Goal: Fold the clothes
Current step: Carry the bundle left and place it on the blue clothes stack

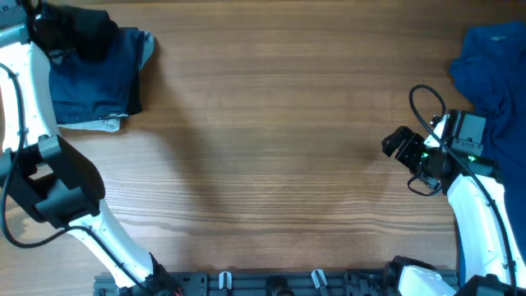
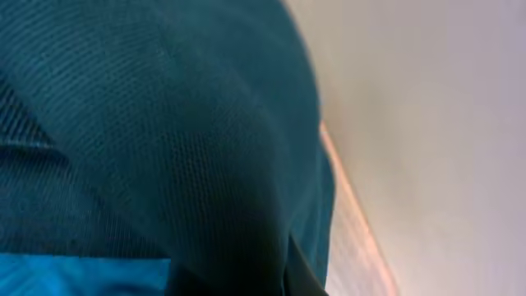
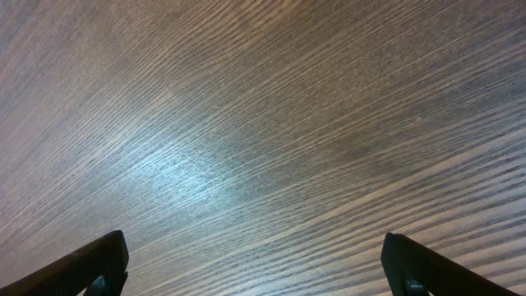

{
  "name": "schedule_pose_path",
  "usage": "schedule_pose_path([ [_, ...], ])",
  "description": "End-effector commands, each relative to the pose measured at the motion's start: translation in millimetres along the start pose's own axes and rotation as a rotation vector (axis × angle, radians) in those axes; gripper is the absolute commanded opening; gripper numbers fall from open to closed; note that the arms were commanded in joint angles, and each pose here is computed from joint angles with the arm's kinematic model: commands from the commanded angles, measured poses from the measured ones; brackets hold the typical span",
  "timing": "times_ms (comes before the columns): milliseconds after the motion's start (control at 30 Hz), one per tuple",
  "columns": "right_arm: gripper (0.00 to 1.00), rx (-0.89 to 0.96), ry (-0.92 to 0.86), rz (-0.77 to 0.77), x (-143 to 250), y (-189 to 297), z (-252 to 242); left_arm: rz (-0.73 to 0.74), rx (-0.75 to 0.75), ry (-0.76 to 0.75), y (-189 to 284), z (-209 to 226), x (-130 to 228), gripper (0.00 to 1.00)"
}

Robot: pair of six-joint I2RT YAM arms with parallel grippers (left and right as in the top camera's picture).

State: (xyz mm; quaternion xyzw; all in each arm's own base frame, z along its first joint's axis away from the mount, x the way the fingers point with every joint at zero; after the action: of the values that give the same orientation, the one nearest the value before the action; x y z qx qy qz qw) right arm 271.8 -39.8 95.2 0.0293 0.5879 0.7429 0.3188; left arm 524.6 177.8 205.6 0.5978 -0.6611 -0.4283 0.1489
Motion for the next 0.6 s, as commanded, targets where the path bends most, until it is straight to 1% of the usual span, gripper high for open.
schedule_pose_path([
  [0,1.00,0.014,0.014,-0.028,-7,4,-1,-0.009,-0.065,-0.017,14,12,-4,0.04],
  [67,1.00,0.014,0.014,-0.028,-7,4,-1,-0.012,-0.184,-0.005,18,36,-2,0.04],
  [167,1.00,0.014,0.014,-0.028,-7,4,-1,-0.036,-0.309,-0.006,23,59,-2,0.04],
  [300,0.99,0.014,0.014,-0.028,-7,4,-1,-0.044,-0.429,-0.013,31,81,1,0.04],
  [333,1.00,0.014,0.014,-0.028,-7,4,-1,-0.023,-0.453,-0.009,34,87,5,0.11],
  [367,0.99,0.014,0.014,-0.028,-7,4,-1,0.000,-0.457,-0.004,34,89,8,0.60],
  [400,1.00,0.014,0.014,-0.028,-7,4,-1,0.028,-0.444,-0.006,35,88,12,0.88],
  [433,0.99,0.014,0.015,-0.028,-7,4,-1,0.061,-0.400,-0.043,36,80,15,1.00],
  [467,1.00,0.014,0.014,-0.028,-7,4,-1,0.074,-0.363,-0.060,40,73,16,1.00],
  [533,0.99,0.014,0.014,-0.028,-7,4,-1,0.062,-0.247,-0.096,69,46,9,1.00],
  [567,0.99,0.014,0.014,-0.028,-7,4,-1,0.034,-0.163,-0.118,90,27,2,0.99],
])
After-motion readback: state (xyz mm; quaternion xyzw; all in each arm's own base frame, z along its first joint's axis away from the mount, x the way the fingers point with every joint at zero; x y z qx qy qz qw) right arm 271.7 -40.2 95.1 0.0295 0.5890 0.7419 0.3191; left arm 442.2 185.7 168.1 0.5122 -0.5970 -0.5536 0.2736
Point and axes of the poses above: each gripper's point midway between its finger pads, its own y axis back along the fingers, its own z axis along the line the jaws close on, x = y × z, the point moved 2 cm from there along y, back along the fingers, and after that the axes turned 5 degrees about y, right-handed, at the moved point
